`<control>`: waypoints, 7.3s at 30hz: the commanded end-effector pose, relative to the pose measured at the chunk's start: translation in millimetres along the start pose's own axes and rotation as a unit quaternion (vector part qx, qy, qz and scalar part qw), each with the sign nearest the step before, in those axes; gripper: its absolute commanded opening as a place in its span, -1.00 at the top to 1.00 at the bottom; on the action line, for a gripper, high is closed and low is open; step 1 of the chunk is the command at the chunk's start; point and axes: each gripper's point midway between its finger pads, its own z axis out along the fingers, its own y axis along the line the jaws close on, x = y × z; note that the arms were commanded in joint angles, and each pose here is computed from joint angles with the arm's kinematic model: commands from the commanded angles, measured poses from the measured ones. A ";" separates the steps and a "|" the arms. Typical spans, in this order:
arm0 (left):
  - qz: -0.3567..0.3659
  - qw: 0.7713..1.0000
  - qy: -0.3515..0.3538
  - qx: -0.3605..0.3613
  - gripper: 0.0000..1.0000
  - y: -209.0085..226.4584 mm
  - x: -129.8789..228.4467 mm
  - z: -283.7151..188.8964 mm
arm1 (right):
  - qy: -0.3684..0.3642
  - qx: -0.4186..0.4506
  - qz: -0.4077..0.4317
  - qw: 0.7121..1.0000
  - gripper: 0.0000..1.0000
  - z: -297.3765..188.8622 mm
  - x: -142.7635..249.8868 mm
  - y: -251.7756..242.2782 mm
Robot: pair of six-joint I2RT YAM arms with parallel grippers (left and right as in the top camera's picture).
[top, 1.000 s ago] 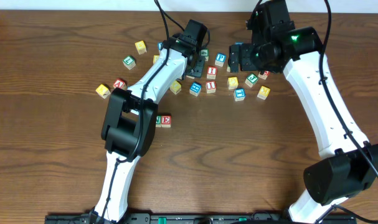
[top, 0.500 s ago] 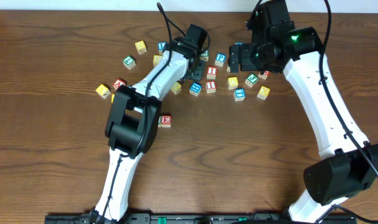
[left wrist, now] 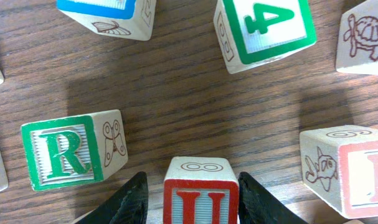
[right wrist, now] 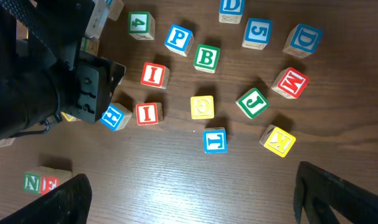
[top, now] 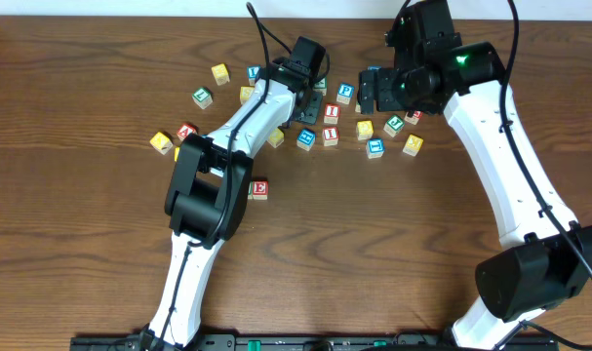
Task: Spell out NEURIPS
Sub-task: 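Lower the open left gripper around the red U block, then close the left gripper on the red U block, then lift the U block and carry it toward the right of the E block, then lower the U block onto the table right of the E block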
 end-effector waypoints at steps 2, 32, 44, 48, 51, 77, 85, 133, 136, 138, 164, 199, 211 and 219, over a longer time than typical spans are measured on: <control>0.006 1.000 -0.008 -0.003 0.11 -5.1 -5.2 0.6 | -0.014 -0.003 -0.013 1.000 -0.98 -9.5 -5.0 5.5; -0.023 0.998 -0.057 -0.021 0.42 11.6 -22.4 -147.4 | -0.027 -0.006 -0.013 1.000 -0.98 -9.6 -11.6 7.0; -0.120 0.990 0.066 -0.033 0.49 19.7 54.2 -192.8 | -0.037 0.016 -0.013 0.999 -0.98 -9.9 -15.5 -0.1; -0.115 0.989 0.091 -0.037 0.49 14.7 70.3 -181.0 | -0.039 0.015 -0.013 0.999 -0.98 -10.0 -16.8 0.2; -0.120 0.986 0.105 -0.040 0.49 9.9 82.0 -171.0 | -0.040 0.015 -0.013 0.999 -0.99 -10.1 -17.3 0.3; -0.115 0.977 0.170 -0.062 0.49 -19.3 189.1 -78.1 | -0.045 0.034 -0.012 0.998 -0.99 -10.5 -19.1 -6.4; -0.116 0.979 0.158 -0.057 0.48 -21.3 183.6 -75.5 | -0.045 0.034 -0.012 0.998 -0.98 -10.5 -19.1 -6.4; -0.068 0.996 0.050 -0.007 0.24 -31.1 129.5 -118.7 | -0.045 0.034 -0.012 0.998 -0.99 -10.5 -19.1 -6.4; -0.064 0.997 0.040 0.001 0.24 -32.5 126.2 -129.9 | -0.045 0.034 -0.012 0.998 -0.98 -10.5 -19.1 -6.4; -0.053 0.997 0.050 0.012 0.25 -38.8 131.4 -130.8 | -0.045 0.034 -0.012 0.998 -0.99 -10.5 -19.1 -6.4; -0.070 0.989 0.128 -0.002 0.38 -53.2 185.8 -83.0 | -0.045 0.034 -0.012 0.998 -0.99 -10.5 -19.1 -6.4; -0.109 0.984 0.138 -0.004 0.38 -35.5 182.8 -72.0 | -0.045 0.034 -0.012 0.998 -0.98 -10.5 -19.1 -6.4; -0.110 0.984 0.138 -0.005 0.39 -35.3 182.8 -72.0 | -0.045 0.034 -0.012 0.998 -0.98 -10.5 -19.1 -6.4; -0.116 0.984 0.138 -0.006 0.38 -33.3 182.6 -71.8 | -0.045 0.034 -0.012 0.998 -0.98 -10.5 -19.1 -6.4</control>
